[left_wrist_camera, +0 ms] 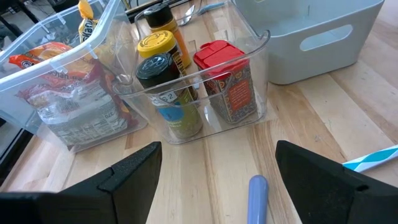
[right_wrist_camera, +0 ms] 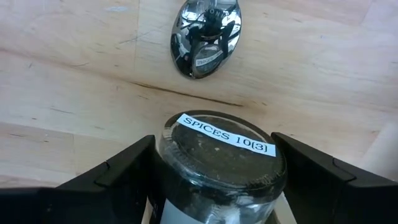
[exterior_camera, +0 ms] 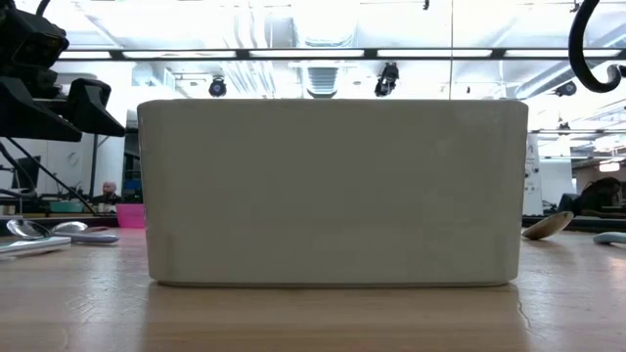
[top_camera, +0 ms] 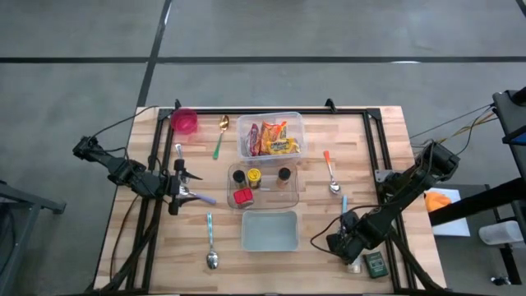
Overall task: Pick & Place Food Item
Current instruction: Put the gold spice bottle into the transparent bin
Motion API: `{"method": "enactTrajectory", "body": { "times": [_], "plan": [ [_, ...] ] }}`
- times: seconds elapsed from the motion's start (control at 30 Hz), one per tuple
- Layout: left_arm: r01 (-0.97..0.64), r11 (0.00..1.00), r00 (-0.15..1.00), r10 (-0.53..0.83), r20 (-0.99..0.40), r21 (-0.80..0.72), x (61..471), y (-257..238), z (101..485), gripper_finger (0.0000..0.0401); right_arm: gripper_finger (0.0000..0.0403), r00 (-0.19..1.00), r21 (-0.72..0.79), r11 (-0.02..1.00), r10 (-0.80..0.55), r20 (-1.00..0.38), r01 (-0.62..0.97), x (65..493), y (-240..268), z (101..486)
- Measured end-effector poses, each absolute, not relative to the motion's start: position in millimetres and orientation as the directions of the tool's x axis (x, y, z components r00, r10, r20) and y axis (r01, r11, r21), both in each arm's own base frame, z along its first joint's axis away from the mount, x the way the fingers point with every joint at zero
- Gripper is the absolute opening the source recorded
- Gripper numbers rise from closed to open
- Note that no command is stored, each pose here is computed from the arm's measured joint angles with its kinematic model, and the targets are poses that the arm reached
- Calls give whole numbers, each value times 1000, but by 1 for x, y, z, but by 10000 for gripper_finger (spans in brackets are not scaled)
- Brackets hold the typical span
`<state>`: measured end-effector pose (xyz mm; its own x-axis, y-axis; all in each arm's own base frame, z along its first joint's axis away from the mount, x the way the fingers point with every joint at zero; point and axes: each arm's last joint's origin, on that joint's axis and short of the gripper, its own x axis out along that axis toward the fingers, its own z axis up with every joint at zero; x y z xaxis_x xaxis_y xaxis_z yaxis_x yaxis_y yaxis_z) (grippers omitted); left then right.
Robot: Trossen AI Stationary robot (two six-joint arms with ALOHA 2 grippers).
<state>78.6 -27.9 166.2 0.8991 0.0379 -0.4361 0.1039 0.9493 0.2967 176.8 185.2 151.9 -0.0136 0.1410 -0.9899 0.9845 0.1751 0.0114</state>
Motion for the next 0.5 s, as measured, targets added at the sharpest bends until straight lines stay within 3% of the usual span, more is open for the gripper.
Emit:
{"method": "enactTrajectory", "body": {
  "times": [0.23, 0.5],
  "plan": [
    [104, 949, 899, 38, -436, 297, 79, -28, 166, 316, 308, -14, 12, 179, 141, -990, 984, 177, 185, 152],
    [104, 949, 899, 38, -436, 297, 79, -28, 166, 316, 282, -16, 9, 179, 138, -990, 984, 177, 185, 152]
  ]
}}
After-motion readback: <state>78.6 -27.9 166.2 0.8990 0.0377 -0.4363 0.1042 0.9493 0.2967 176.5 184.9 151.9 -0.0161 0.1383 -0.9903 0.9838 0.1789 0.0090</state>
